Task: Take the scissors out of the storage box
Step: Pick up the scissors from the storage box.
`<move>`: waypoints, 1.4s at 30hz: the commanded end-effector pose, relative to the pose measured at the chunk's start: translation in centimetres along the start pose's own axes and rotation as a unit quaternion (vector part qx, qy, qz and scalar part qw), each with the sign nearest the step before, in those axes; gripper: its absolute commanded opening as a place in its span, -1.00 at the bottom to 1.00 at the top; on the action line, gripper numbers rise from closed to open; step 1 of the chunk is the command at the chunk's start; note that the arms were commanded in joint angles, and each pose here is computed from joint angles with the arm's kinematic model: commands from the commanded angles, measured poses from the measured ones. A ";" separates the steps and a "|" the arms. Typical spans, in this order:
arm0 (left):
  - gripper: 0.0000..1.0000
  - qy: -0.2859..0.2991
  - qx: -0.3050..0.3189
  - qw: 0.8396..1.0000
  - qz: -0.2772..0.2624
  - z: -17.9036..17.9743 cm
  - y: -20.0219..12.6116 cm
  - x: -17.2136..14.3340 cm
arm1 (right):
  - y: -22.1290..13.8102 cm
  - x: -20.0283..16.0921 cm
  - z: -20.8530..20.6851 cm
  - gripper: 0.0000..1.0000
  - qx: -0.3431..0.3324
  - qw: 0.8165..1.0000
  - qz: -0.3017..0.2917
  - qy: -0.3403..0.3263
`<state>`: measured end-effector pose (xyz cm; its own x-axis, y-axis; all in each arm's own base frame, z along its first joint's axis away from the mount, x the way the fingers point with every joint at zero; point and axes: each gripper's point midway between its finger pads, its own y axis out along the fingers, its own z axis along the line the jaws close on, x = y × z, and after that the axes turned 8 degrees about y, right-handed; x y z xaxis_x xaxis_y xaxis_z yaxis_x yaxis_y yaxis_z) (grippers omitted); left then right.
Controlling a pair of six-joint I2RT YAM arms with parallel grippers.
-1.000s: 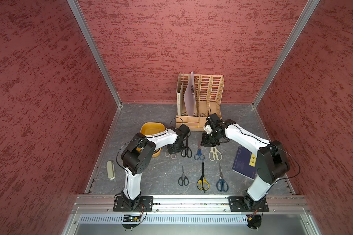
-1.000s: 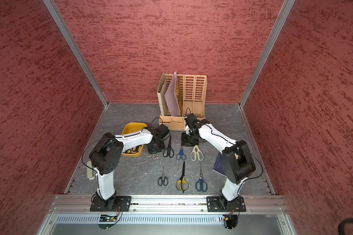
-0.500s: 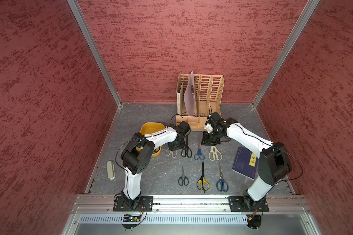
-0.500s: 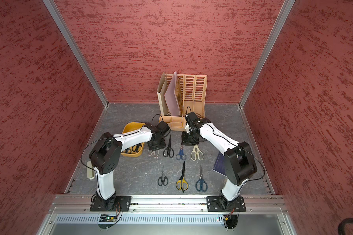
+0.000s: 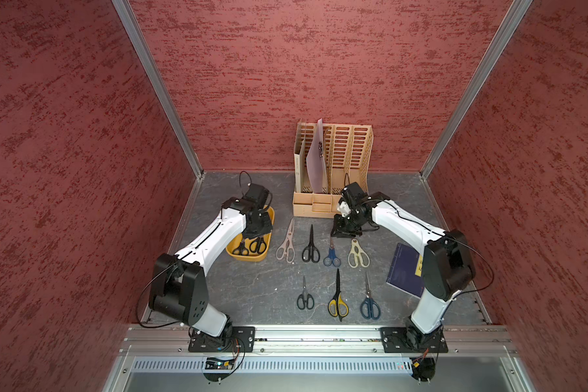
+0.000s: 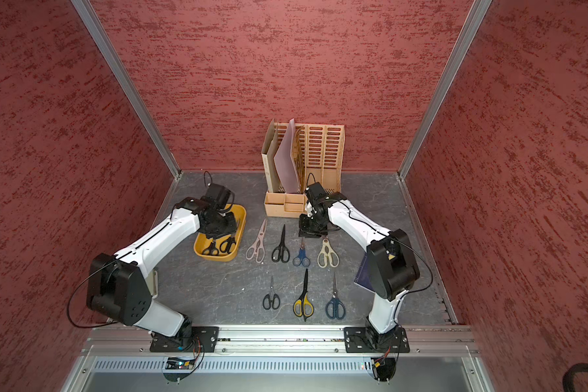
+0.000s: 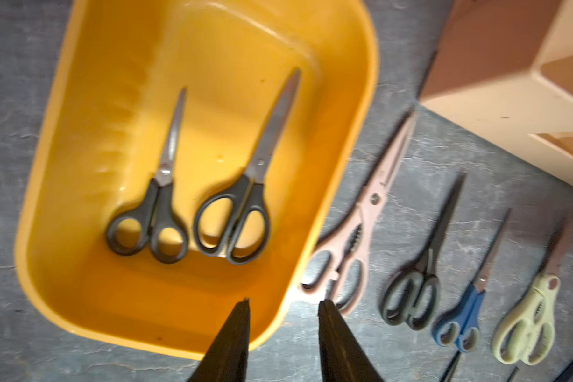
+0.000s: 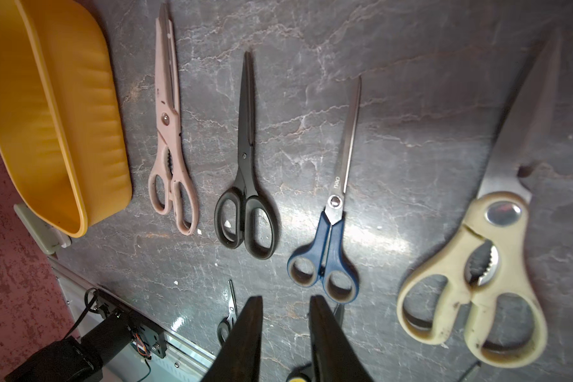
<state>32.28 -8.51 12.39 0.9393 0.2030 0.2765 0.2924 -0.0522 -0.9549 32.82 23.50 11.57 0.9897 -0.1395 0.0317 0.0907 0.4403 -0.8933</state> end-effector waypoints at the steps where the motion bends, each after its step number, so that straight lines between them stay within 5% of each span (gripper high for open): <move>1: -0.27 0.041 -0.004 0.999 0.025 1.6 0.6 -0.9 | 0.5 0.2 0.4 -0.43 0.010 1.000 0.002 0.014; 30: -0.48 0.094 0.022 0.993 0.066 5.0 10.4 1.2 | 1.4 0.7 -1.1 -0.42 -0.024 0.998 -0.012 0.059; 42: -0.47 0.080 0.011 0.994 0.071 4.2 9.5 0.1 | 1.1 0.6 -1.5 -0.42 -0.034 0.998 -0.016 0.059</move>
<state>35.20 -4.66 2.77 0.9868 0.0240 0.1602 0.1611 -0.0406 -0.9861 33.59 23.02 10.49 0.9680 -0.2506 0.0090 0.1121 0.4003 -0.9095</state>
